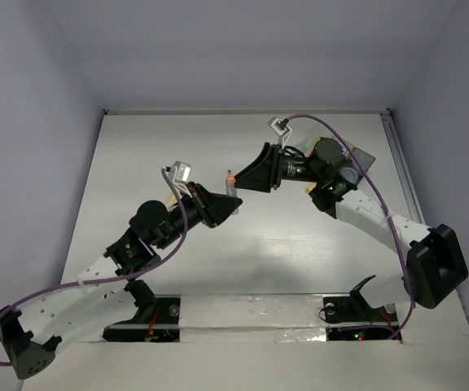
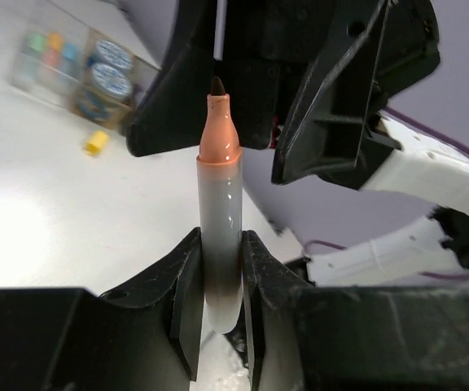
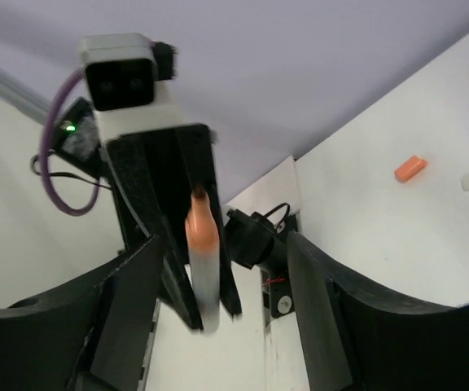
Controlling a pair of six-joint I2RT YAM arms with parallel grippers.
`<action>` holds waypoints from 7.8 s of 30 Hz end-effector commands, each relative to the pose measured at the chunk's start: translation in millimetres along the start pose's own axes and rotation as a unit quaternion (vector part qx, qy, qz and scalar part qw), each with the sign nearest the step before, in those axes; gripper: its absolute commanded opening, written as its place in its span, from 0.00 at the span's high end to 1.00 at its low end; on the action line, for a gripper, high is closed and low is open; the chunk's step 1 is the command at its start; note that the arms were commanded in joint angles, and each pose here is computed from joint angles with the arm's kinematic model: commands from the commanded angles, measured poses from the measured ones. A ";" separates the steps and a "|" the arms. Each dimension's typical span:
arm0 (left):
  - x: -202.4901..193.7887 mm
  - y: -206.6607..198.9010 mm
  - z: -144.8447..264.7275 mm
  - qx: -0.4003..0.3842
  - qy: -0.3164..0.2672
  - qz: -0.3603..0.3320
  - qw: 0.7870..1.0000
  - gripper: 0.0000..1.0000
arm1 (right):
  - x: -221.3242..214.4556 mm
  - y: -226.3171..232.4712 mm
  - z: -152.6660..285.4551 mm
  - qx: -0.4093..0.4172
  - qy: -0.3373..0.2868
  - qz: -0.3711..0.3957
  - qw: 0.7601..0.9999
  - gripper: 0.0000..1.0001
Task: Sort the stationery into containers
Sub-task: Pick up the pen from the center of the board, then pick up the pen cap from the center of the board, then place the pen cap at the center of the board, then close the pen cap on the pen.
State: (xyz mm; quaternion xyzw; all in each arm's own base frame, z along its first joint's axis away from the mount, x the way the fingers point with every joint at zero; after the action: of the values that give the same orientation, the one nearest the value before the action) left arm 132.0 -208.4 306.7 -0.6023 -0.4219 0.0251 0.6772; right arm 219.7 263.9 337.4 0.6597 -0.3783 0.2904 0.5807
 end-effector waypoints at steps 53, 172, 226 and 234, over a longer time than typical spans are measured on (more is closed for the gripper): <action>131.8 -48.4 135.5 0.287 -0.293 -0.197 0.891 1.00 | -238.7 -167.4 -297.8 -0.273 0.239 0.266 0.893 0.18; 63.6 -23.9 47.4 0.087 -0.092 -0.251 0.960 1.00 | -189.8 -177.0 41.6 -0.541 0.359 0.201 0.733 0.26; 63.8 -26.3 48.7 0.080 -0.092 -0.249 0.961 1.00 | -115.4 -146.4 33.2 -0.541 0.285 0.155 0.776 0.35; 65.7 -25.3 50.5 0.089 -0.099 -0.248 0.960 1.00 | -119.7 -157.4 -4.6 -0.473 0.293 0.120 0.822 0.34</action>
State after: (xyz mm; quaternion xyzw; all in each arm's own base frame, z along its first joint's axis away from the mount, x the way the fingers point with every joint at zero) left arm 133.4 -145.3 337.9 -0.3984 -0.5952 -0.0595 0.6953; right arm 280.2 271.2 149.3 0.0948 -0.3670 0.3134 0.8707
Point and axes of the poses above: each gripper's point midway between its finger pads, its own z axis back along the fingers, its own y axis along the line the jaws close on, x = y × z, the point moved 8 cm from there along z, back along the fingers, and after that the axes turned 12 degrees about z, right-handed, at the moved point
